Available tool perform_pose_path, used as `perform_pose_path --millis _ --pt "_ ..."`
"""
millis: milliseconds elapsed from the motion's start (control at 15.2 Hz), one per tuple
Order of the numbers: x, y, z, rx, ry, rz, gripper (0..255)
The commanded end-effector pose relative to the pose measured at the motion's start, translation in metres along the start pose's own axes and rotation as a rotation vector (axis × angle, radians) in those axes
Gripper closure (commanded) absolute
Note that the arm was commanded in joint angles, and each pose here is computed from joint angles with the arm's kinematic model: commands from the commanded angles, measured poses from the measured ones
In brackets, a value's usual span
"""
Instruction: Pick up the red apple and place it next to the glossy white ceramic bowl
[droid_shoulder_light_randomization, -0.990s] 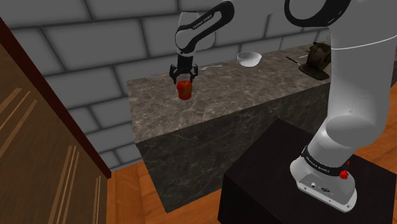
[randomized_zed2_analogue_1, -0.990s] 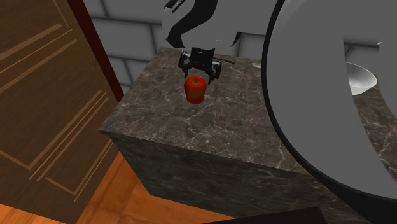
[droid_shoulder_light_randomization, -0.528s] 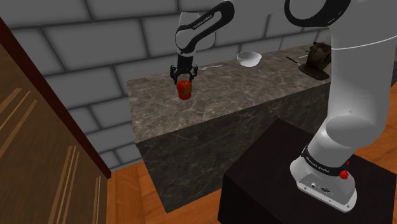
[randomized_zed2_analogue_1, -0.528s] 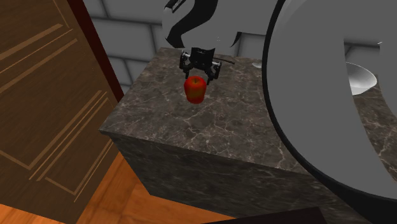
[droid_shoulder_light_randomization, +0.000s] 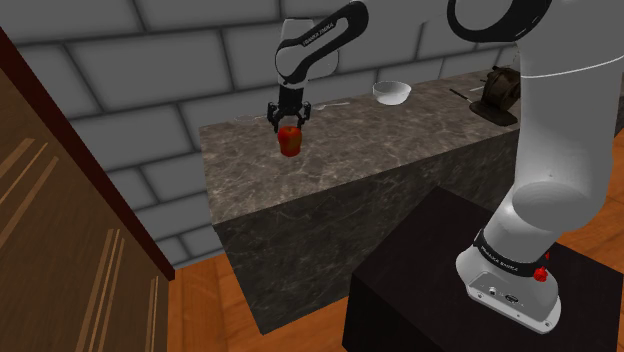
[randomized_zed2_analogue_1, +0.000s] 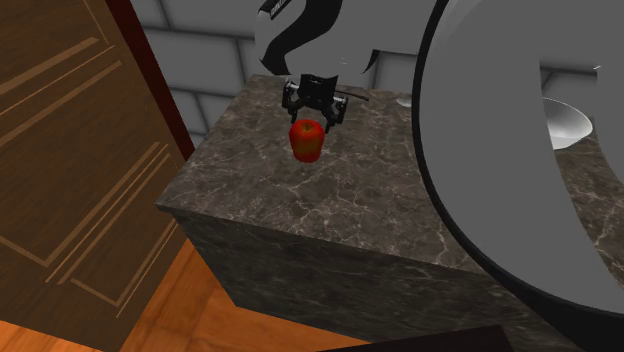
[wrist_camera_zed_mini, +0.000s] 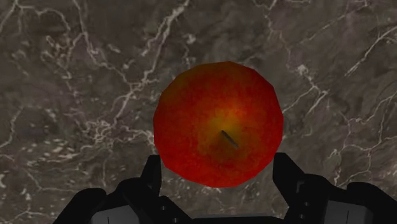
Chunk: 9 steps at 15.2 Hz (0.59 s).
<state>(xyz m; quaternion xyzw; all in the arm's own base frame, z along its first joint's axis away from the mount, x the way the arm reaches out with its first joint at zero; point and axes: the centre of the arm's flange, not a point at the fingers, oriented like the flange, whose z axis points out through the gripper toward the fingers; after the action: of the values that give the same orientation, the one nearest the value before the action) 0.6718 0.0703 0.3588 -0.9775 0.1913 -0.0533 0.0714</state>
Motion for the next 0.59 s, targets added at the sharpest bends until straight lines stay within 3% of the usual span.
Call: perform_pose_path --millis 0,528 --pt "0.0 0.0 -0.003 -0.001 -0.003 0.0 255" --pt "0.003 -0.007 -0.045 -0.001 -0.003 0.0 255"
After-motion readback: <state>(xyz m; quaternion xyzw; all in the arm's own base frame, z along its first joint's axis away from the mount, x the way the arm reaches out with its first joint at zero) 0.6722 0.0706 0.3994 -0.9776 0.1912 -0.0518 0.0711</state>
